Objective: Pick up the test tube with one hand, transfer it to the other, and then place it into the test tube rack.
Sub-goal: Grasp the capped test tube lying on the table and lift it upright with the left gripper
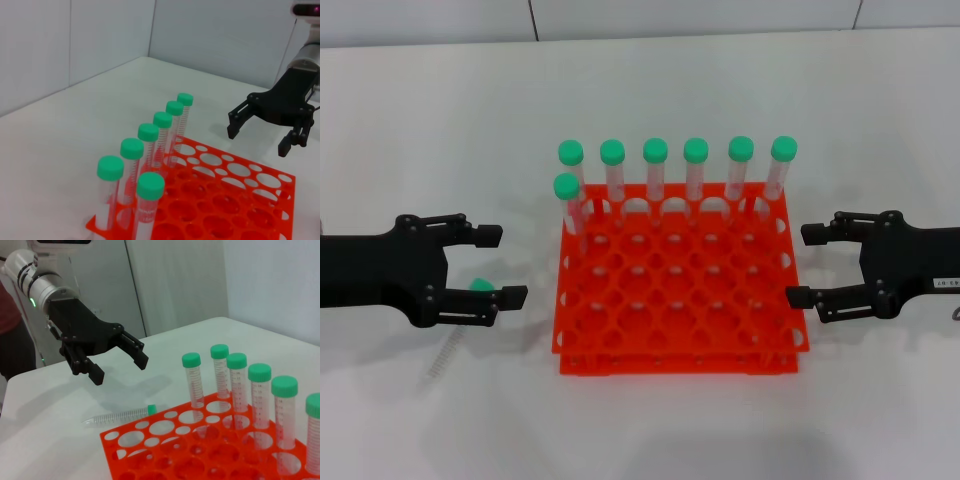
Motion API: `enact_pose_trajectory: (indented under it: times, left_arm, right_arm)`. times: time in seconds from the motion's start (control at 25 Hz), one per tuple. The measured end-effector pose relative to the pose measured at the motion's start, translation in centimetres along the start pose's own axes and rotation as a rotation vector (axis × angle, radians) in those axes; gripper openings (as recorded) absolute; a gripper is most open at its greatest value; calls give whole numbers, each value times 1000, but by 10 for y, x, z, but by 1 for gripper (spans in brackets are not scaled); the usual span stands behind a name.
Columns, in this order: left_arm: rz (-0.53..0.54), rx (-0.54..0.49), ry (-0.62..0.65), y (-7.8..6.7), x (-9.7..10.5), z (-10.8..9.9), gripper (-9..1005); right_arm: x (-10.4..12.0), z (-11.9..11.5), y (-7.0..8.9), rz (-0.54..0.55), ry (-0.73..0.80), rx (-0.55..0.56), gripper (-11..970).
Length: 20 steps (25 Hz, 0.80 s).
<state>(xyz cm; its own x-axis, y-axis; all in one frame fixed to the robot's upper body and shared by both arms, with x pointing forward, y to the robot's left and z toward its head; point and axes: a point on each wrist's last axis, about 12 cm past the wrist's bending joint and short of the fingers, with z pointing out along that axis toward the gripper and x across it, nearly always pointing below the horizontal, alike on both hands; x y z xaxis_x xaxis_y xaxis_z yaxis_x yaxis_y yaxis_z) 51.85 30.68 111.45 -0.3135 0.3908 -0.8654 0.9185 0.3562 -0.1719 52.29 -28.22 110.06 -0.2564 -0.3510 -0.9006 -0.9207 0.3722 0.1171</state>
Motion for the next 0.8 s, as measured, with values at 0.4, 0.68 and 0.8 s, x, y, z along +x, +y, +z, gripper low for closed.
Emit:
enact_pose_trajectory:
  times: [0.4, 0.68, 0.8]
  left_arm:
    - [4, -2, 2, 0, -1, -1, 861]
    - [2, -4, 3, 1, -1, -1, 860]
    - [-1, -4, 4, 1, -1, -2, 860]
  right_arm:
    - [-2, 0, 0, -2, -2, 1, 860]
    - [-2, 0, -1, 1, -2, 5, 860]
    - [-2, 0, -1, 1, -5, 6, 859]
